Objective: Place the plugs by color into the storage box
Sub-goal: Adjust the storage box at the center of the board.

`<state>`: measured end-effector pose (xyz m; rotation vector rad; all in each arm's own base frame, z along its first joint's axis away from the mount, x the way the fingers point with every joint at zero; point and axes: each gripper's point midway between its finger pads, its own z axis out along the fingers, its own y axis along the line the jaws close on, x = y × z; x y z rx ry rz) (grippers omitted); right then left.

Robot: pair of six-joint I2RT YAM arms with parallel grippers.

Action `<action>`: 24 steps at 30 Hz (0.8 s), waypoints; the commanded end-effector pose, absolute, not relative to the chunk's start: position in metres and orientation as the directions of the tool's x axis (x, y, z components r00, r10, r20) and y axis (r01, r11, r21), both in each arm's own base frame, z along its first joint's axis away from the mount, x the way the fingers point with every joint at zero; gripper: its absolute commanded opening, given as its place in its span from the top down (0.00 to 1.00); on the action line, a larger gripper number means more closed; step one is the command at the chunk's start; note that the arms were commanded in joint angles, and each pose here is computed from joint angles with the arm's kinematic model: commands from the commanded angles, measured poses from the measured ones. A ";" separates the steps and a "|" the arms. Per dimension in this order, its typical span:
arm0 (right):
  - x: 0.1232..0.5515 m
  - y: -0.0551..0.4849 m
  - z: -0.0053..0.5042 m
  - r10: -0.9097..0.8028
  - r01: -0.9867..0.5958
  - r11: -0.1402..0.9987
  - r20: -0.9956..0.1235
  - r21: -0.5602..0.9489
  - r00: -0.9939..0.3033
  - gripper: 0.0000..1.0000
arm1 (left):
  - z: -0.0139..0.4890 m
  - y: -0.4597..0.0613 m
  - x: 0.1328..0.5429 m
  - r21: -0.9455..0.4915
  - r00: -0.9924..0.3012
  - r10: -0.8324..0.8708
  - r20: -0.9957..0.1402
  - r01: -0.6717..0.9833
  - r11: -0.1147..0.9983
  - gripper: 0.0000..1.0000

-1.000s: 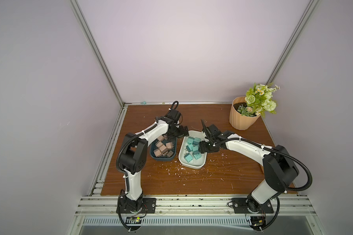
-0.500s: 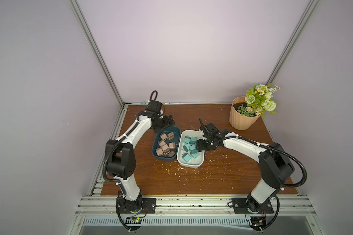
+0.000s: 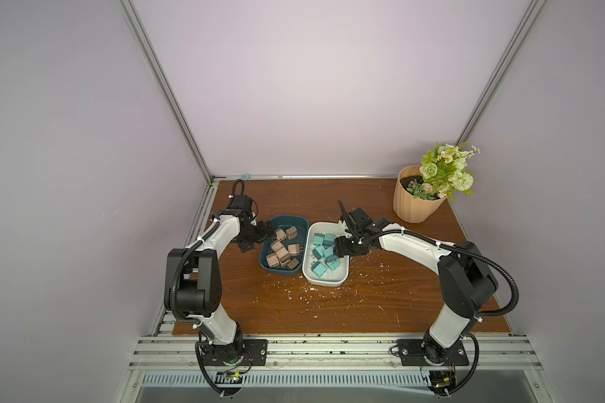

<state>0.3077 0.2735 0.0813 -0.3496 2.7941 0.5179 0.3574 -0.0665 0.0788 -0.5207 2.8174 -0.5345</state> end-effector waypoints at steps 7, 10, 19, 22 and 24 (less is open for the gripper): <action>0.335 0.286 0.096 -0.208 -0.331 0.882 -0.354 0.336 -0.912 0.32 | 0.087 -0.132 0.348 -0.519 -0.912 -0.382 -0.148 -0.257 0.815 0.00; 0.346 0.285 0.099 -0.222 -0.347 0.882 -0.368 0.320 -0.903 0.32 | 0.087 -0.142 0.345 -0.523 -0.913 -0.381 -0.145 -0.256 0.813 0.00; 0.358 0.265 0.102 -0.231 -0.349 0.894 -0.379 0.280 -0.896 0.21 | 0.099 -0.122 0.342 -0.411 -0.914 -0.348 -0.211 -0.240 0.880 0.00; 0.359 0.259 0.112 -0.215 -0.340 0.901 -0.406 0.268 -0.888 0.14 | 0.112 -0.108 0.342 -0.338 -0.910 -0.317 -0.267 -0.220 0.915 0.00; 0.360 0.252 0.121 -0.198 -0.326 0.913 -0.432 0.244 -0.880 0.10 | 0.131 -0.095 0.345 -0.292 -0.888 -0.310 -0.339 -0.214 0.932 0.00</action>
